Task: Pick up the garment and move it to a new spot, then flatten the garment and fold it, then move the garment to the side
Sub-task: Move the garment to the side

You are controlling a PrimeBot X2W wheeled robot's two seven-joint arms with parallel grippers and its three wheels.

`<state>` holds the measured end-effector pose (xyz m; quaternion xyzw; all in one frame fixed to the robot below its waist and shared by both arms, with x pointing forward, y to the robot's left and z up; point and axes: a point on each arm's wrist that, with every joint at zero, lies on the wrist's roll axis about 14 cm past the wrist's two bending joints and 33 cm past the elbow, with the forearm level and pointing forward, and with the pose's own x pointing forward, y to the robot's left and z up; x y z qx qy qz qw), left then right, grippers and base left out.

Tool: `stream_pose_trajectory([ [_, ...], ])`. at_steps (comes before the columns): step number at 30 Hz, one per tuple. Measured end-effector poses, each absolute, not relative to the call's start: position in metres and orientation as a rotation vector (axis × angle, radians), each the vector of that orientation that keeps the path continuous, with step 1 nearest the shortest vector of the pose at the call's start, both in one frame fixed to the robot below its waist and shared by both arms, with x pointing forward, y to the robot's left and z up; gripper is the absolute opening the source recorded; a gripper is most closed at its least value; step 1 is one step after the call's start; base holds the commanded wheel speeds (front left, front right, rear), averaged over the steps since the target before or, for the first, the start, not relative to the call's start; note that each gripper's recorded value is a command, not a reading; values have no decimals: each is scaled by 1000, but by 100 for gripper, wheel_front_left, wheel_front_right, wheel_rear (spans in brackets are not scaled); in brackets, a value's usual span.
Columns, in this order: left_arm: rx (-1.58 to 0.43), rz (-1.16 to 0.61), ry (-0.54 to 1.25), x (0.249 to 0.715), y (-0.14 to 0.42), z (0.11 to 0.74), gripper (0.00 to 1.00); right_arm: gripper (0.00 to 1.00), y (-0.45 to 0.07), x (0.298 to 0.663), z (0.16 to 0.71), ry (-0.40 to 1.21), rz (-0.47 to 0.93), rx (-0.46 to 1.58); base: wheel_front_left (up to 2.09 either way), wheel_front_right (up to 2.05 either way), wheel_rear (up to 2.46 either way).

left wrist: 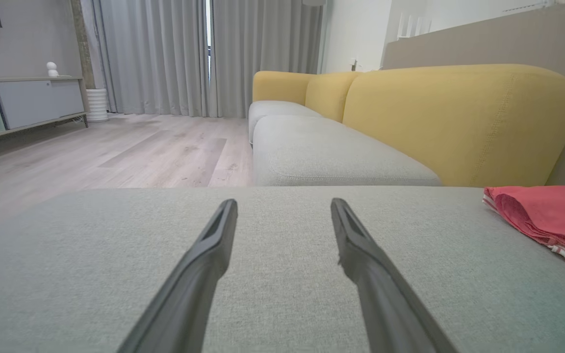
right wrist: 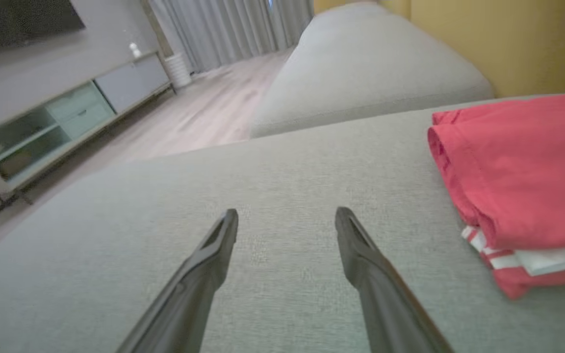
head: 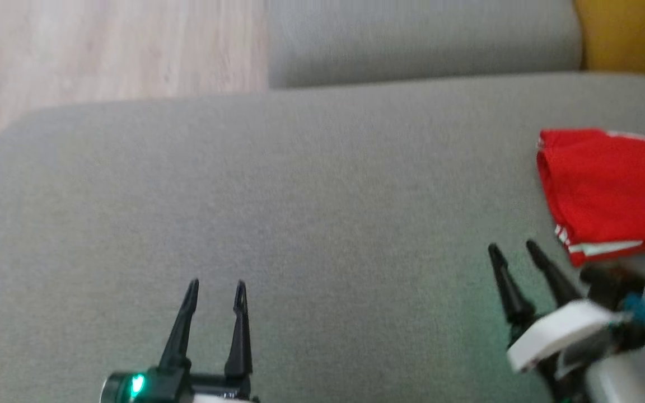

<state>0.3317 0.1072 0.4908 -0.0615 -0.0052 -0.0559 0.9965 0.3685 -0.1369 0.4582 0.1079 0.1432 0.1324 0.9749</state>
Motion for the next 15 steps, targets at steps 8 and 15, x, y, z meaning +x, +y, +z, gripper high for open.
stream_pose_trajectory([
  [8,-109,-50,-41,294,125,495,100,100,-114,340,466,80,286,209,0,0,0],
  [15,-89,-5,-37,271,139,489,100,100,-123,320,474,36,246,173,0,0,0],
])
